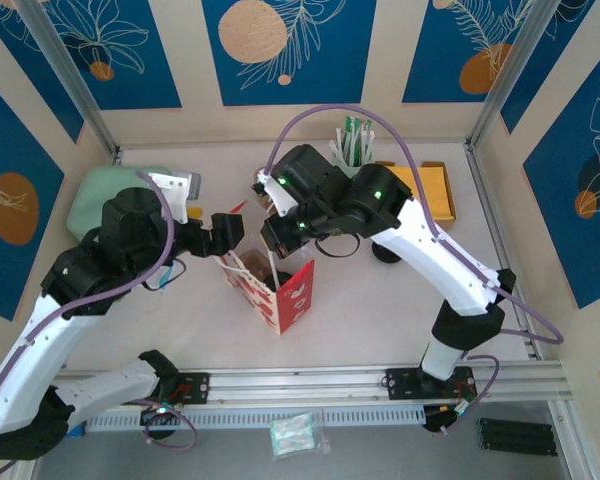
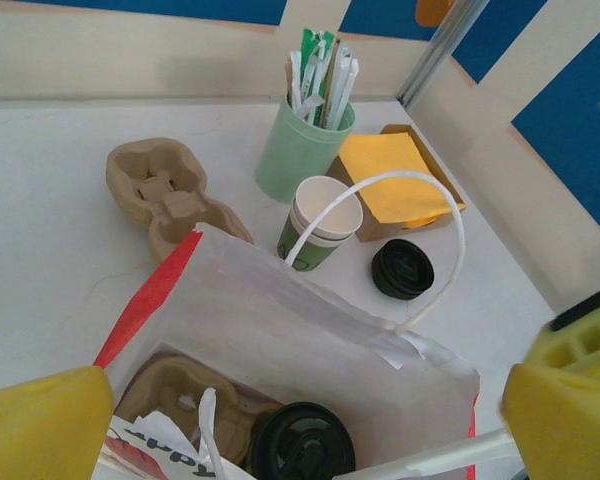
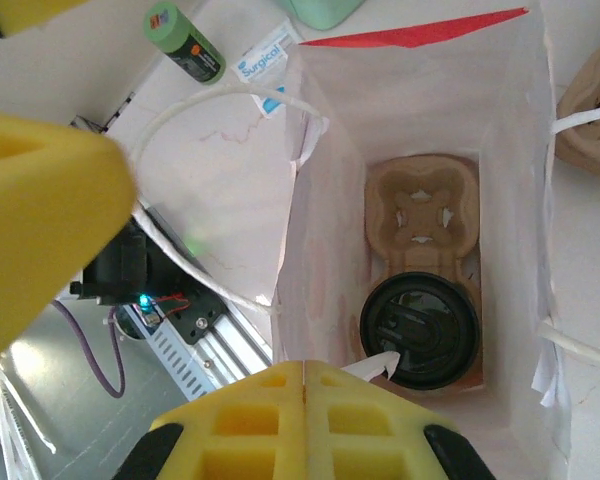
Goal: Pack the takeout coffee
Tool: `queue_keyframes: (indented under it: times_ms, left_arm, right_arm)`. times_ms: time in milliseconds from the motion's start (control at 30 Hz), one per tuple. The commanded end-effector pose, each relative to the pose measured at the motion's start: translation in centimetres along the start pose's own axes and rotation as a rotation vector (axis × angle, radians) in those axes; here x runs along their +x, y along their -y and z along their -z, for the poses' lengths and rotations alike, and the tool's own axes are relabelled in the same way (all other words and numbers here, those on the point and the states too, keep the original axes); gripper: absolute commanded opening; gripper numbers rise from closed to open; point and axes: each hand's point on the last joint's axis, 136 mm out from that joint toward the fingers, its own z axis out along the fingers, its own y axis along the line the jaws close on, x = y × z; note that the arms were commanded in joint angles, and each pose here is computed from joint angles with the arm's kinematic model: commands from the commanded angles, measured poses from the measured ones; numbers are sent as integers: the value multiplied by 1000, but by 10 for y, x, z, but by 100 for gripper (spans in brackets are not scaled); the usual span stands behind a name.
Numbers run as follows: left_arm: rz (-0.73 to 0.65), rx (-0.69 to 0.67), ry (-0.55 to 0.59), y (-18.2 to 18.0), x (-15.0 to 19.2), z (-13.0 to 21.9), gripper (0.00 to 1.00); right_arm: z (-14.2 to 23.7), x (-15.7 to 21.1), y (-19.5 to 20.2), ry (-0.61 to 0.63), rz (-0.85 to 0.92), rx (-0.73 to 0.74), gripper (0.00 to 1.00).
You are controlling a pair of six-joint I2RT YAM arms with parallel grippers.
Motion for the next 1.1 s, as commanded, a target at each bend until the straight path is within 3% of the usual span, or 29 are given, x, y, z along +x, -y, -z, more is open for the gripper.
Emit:
queue_keyframes:
  times_ms: [0, 400, 567, 700, 1067]
  left_arm:
    - [25, 7, 59, 0, -11, 5, 99]
    - [54, 27, 95, 2, -14, 0, 99]
    - [56, 24, 96, 2, -15, -3, 99]
    - [56, 18, 94, 1, -14, -4, 99]
    - [55, 11, 88, 1, -16, -8, 99]
  right_arm:
    - [-16, 12, 0, -75, -21, -9, 0]
    - [-73, 13, 7, -150, -64, -3, 1]
    - [-82, 7, 14, -145, -81, 4, 18]
    - [-81, -2, 16, -124, -94, -3, 38]
    - [-65, -16, 3, -75, -77, -42, 48]
